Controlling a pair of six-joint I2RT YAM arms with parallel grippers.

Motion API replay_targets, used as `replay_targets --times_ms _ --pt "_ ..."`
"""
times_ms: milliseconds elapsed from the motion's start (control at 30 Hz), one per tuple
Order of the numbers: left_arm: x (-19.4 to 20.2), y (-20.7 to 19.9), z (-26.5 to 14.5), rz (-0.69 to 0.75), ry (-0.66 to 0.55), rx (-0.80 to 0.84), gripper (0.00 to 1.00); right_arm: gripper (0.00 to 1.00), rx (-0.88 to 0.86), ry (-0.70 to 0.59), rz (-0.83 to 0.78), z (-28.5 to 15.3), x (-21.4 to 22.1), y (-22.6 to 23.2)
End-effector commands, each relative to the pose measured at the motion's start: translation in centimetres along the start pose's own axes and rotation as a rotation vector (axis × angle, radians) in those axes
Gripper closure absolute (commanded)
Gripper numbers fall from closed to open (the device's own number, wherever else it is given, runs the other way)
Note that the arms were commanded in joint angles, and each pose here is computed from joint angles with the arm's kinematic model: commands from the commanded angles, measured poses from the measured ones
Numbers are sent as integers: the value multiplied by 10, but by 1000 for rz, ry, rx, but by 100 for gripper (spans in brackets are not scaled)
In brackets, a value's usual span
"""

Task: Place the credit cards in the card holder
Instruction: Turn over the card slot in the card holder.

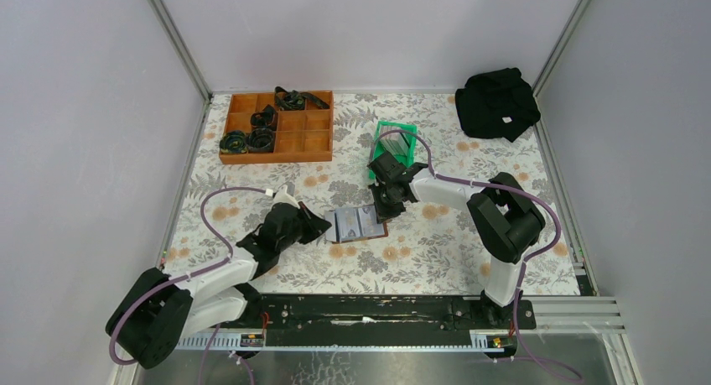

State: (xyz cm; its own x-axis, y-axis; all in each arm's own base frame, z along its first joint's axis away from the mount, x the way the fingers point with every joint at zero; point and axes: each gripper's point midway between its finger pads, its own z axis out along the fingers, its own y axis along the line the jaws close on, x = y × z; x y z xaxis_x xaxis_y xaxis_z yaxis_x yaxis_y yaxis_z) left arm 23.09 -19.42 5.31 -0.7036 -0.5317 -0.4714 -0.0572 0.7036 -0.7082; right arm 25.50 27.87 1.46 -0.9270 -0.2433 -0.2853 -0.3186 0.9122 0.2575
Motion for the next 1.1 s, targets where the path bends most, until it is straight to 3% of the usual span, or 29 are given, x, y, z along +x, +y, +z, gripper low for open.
replay_targets --times_ms 0,1067 --pt "-8 -16 -3 26 -25 66 100 100 38 40 -9 12 13 -7" --pt "-18 -40 3 7 -27 126 100 100 54 28 -17 10 12 -10"
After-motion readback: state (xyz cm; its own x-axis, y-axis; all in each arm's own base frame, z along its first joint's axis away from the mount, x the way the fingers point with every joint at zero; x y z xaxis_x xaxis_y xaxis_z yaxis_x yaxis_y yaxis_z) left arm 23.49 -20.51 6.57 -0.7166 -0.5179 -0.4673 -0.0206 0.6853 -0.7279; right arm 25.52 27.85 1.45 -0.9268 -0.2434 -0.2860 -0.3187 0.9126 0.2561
